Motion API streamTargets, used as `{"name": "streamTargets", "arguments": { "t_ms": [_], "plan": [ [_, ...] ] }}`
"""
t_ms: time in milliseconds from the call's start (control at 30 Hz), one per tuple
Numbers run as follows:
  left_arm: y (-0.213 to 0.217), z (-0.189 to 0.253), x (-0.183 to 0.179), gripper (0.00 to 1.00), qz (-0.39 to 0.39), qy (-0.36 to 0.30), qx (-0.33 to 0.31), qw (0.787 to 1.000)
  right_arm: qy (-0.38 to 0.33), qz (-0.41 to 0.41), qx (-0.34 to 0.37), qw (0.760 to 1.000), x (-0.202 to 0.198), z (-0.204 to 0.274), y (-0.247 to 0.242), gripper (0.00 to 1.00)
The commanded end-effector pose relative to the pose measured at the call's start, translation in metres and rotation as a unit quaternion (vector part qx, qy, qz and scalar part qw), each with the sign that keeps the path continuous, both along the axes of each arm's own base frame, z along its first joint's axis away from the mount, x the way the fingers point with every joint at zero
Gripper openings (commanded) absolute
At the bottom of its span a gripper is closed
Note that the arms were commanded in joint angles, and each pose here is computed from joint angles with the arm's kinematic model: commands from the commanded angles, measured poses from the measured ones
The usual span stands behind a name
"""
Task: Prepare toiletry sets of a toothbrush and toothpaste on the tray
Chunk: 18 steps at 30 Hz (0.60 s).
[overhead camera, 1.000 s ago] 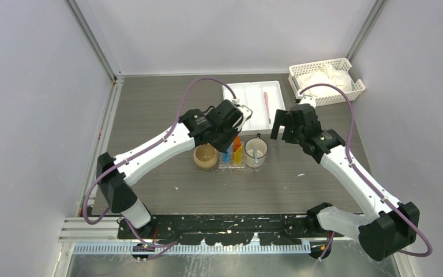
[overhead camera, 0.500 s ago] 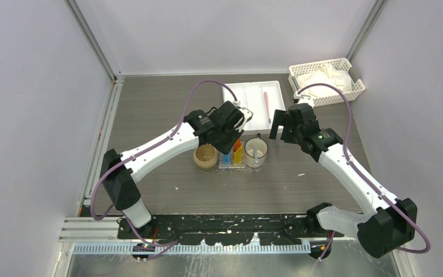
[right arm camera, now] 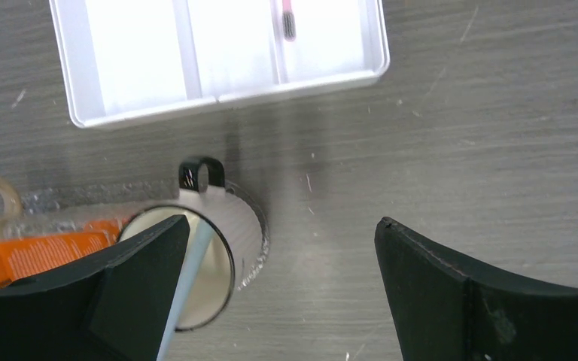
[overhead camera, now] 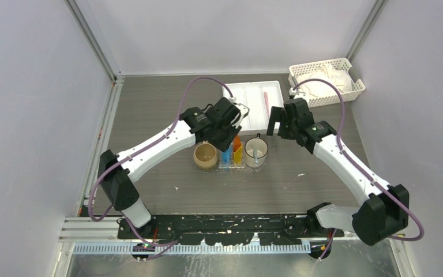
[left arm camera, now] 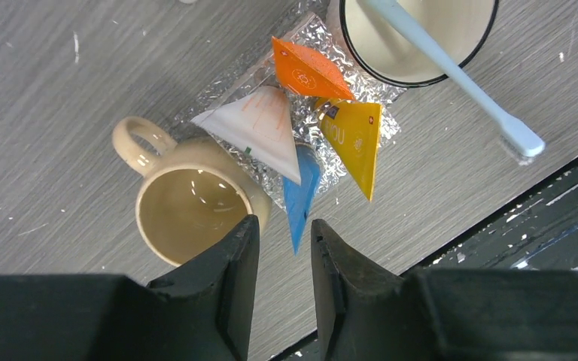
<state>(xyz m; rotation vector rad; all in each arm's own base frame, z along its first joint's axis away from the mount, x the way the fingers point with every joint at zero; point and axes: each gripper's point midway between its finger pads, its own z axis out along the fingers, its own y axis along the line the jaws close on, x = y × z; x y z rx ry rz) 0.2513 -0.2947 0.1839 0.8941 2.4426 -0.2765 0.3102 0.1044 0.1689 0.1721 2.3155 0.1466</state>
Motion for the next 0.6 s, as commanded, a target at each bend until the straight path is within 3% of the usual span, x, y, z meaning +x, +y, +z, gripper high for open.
{"name": "streamTargets", "arguments": {
  "t_ms": [0, 133, 267, 567],
  "plan": [
    [0.010, 0.079, 0.002, 0.33, 0.011, -0.073, -0.066, 0.995, -0.035, -0.006, 0.014, 0.999, 0.044, 0.033, 0.007, 1.00],
    [0.036, 0.113, -0.007, 0.37, 0.043, -0.113, -0.093, 0.988, 0.006, -0.005, -0.002, 1.000, 0.094, 0.021, 0.010, 0.94],
    [0.061, 0.116, -0.022, 0.38, 0.068, -0.125, -0.106, 0.984, 0.042, -0.026, -0.024, 0.998, 0.143, 0.006, -0.003, 0.77],
    [0.087, 0.110, -0.039, 0.40, 0.085, -0.131, -0.115, 0.981, 0.097, -0.055, 0.008, 0.994, 0.199, -0.050, -0.026, 0.67]
  ]
}}
